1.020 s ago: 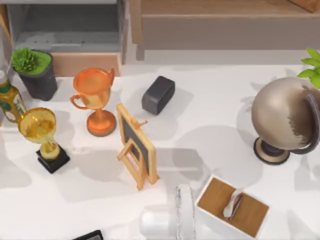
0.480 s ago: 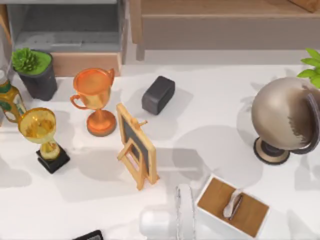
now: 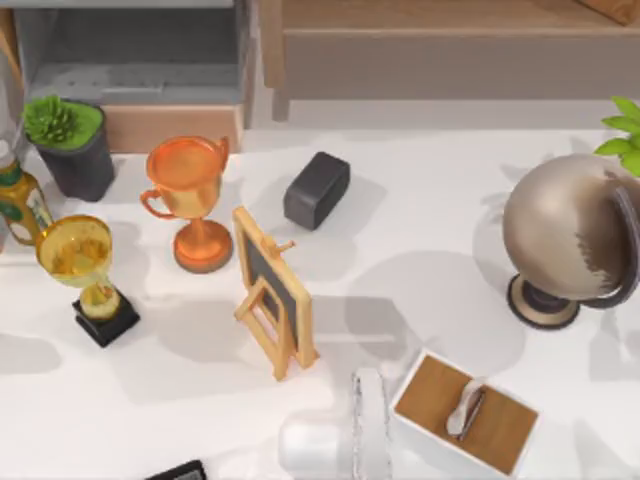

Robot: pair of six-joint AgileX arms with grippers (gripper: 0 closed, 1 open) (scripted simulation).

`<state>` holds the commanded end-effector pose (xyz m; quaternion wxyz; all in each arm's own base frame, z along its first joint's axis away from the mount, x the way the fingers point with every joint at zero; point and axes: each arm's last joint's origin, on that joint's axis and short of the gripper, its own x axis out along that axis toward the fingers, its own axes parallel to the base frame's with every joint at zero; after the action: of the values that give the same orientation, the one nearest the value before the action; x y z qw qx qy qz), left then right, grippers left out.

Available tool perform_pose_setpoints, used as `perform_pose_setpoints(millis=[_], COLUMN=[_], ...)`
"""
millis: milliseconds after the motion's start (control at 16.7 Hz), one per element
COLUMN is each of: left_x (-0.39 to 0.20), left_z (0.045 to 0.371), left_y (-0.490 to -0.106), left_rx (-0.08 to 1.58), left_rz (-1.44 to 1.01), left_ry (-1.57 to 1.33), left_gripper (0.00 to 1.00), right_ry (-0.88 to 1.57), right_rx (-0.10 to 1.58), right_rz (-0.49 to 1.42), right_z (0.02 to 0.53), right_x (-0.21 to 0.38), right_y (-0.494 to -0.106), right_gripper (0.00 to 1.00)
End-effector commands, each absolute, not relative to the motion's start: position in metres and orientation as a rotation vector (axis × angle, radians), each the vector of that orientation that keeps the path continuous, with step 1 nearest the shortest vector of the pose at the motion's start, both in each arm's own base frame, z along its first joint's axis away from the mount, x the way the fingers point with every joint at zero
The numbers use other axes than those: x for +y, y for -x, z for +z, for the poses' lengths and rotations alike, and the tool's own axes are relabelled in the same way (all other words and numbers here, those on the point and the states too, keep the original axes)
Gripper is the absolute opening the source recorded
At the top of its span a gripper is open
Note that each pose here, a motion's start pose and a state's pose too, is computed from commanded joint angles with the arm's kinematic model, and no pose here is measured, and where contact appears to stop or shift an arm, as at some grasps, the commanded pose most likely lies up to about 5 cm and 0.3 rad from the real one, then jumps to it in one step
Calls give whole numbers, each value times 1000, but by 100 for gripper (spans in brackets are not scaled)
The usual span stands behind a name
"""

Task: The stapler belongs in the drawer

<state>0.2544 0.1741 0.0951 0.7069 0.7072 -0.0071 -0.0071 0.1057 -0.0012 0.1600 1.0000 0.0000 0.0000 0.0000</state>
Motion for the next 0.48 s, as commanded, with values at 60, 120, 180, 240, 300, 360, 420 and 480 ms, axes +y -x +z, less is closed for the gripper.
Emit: perform_pose_setpoints(millis=[60, 120, 180, 240, 300, 360, 420, 480], left_x=[174, 174, 174, 174, 174, 174, 174, 173], left_z=[95, 95, 95, 95, 95, 91, 91, 89], left_y=[-254, -254, -254, -254, -254, -254, -255, -259], left_rx=[-16, -16, -16, -16, -16, -1, 0, 2], left_rz=[-16, -16, -16, -16, -16, -26, -29, -36], left_ry=[-1571, -1571, -1571, -1571, -1571, -1555, -1553, -1549], left_gripper=[0, 0, 0, 0, 0, 0, 0, 0], right_ry=[0, 0, 0, 0, 0, 0, 0, 0], right_rx=[0, 0, 0, 0, 0, 0, 0, 0], right_rz=[0, 0, 0, 0, 0, 0, 0, 0], right_z=[160, 160, 160, 160, 160, 160, 160, 160], right_x=[-1, -1, -1, -1, -1, -1, -1, -1], right_y=[-106, -106, -106, -106, -106, -106, -106, -106], right_gripper=[100, 100, 100, 100, 100, 100, 100, 100])
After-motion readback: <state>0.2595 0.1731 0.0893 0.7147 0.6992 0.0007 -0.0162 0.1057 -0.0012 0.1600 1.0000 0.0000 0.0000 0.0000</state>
